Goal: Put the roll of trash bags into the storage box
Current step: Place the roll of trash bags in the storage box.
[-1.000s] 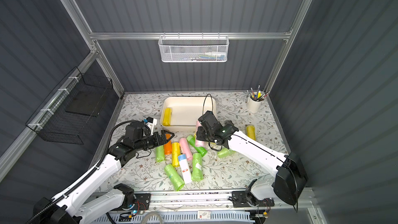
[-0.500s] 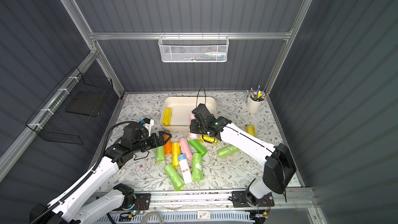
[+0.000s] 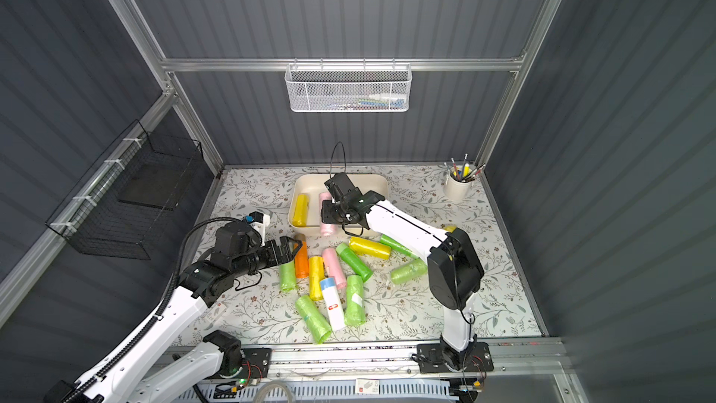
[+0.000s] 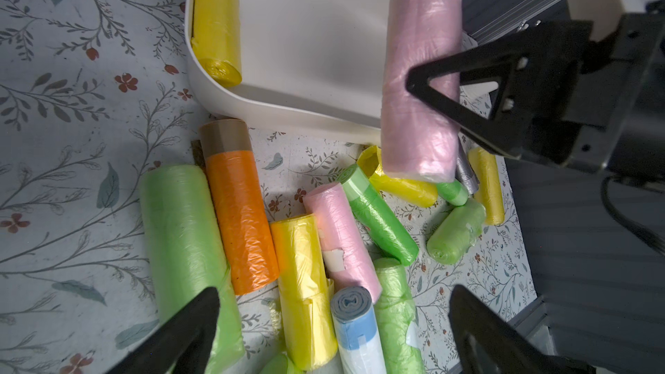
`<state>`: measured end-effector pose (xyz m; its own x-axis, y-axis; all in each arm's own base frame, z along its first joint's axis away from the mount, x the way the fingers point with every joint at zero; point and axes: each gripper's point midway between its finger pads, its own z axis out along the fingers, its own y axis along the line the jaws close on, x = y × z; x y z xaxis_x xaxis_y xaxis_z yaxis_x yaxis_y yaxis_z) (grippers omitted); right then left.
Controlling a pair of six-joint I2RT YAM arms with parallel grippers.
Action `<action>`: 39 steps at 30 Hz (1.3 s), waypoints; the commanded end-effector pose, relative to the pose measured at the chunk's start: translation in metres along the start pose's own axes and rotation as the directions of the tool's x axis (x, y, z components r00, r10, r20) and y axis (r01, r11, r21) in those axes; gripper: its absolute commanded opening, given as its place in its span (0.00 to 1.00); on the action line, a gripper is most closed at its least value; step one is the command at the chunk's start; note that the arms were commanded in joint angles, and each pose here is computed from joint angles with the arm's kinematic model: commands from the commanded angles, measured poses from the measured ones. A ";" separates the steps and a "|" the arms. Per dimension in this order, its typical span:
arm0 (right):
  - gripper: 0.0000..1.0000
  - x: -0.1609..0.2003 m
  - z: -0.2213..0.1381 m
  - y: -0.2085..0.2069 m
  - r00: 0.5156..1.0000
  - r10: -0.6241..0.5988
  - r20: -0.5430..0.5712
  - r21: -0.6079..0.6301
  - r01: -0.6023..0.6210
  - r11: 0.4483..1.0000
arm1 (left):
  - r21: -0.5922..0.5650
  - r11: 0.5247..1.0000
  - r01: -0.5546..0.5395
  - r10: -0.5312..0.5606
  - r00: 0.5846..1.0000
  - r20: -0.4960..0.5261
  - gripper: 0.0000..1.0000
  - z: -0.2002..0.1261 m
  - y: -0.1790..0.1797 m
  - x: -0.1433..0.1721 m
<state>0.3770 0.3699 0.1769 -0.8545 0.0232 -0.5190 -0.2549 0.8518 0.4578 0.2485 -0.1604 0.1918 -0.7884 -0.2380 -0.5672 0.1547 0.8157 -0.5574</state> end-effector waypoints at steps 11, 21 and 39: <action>0.30 -0.043 0.058 0.018 0.998 0.062 0.027 -0.130 -0.058 0.990 | -0.038 0.999 -0.029 0.030 0.999 0.012 1.00 -0.011 0.001 -0.006; 0.30 -0.062 0.083 0.010 0.991 0.124 0.056 -0.180 -0.112 0.977 | -0.050 0.998 -0.026 0.025 0.999 -0.022 1.00 -0.003 0.004 -0.003; 0.30 -0.061 0.130 0.004 0.986 0.164 0.003 -0.231 -0.159 0.960 | -0.053 0.998 -0.019 0.017 0.999 -0.041 1.00 0.009 0.008 0.001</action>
<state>0.4771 0.4329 0.0927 -0.8996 0.1406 -0.4135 -0.1843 0.7362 0.6512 0.2502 -0.1564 0.1736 -0.8224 -0.2087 -0.5293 0.1134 0.8515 -0.5120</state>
